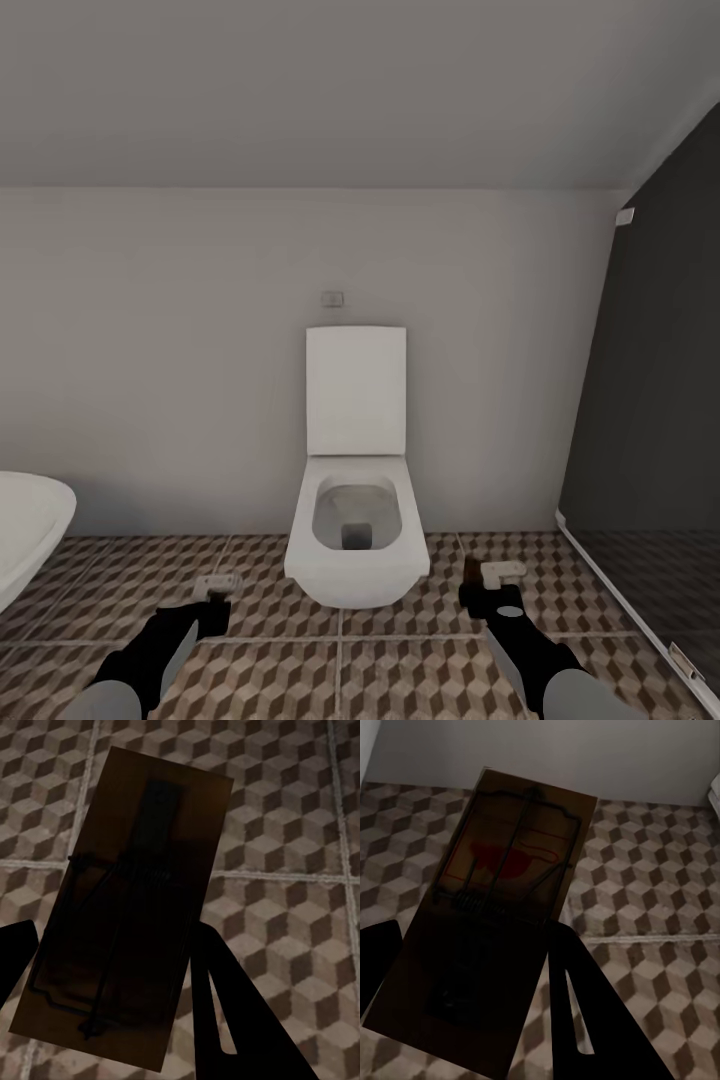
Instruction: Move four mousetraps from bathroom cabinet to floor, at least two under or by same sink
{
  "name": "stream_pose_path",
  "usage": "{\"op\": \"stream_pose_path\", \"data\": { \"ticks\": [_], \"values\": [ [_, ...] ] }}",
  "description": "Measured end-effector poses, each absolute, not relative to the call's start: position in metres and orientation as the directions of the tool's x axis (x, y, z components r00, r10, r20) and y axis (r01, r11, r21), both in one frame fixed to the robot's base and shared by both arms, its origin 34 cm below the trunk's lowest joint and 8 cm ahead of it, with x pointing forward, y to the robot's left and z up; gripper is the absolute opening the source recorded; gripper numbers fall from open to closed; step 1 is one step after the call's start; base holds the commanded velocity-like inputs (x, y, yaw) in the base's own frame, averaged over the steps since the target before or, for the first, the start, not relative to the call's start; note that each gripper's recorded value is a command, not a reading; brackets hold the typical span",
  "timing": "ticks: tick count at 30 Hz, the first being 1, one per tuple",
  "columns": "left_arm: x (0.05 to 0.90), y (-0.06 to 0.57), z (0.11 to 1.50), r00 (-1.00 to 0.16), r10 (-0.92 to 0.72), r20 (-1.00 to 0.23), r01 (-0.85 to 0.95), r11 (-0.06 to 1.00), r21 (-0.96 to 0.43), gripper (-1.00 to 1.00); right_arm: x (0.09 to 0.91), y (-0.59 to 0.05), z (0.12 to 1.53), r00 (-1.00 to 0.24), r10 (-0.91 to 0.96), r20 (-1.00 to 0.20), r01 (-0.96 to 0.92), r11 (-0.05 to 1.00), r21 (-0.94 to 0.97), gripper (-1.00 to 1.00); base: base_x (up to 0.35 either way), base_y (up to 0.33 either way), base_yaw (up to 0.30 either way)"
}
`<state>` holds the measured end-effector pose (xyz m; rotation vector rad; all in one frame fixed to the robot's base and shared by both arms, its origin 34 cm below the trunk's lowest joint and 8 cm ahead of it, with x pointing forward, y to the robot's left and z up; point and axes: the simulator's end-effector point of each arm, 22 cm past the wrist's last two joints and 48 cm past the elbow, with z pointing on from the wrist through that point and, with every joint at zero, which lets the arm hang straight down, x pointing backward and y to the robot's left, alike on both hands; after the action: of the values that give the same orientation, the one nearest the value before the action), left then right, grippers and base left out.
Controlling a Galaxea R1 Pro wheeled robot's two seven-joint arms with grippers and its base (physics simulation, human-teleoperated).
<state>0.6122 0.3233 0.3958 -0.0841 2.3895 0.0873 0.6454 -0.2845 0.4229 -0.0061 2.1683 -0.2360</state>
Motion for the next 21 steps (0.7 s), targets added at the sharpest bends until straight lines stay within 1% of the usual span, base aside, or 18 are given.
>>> {"op": "stream_pose_path", "data": {
  "ticks": [13,21],
  "values": [
    [0.611,0.323,0.373,-0.739,-0.043,-0.673,-0.089,0.995,0.034,-1.0,0.64,-0.283,0.393,-0.601,-0.095,-0.794,0.076,0.982,-0.175,-1.0,0.0,0.0,0.0],
    [0.617,0.321,0.364,-0.718,-0.041,-0.695,-0.086,0.996,0.03,-1.0,0.638,-0.284,0.377,-0.622,-0.093,-0.777,0.073,0.982,-0.176,-1.0,0.0,0.0,0.0]
  ]
}}
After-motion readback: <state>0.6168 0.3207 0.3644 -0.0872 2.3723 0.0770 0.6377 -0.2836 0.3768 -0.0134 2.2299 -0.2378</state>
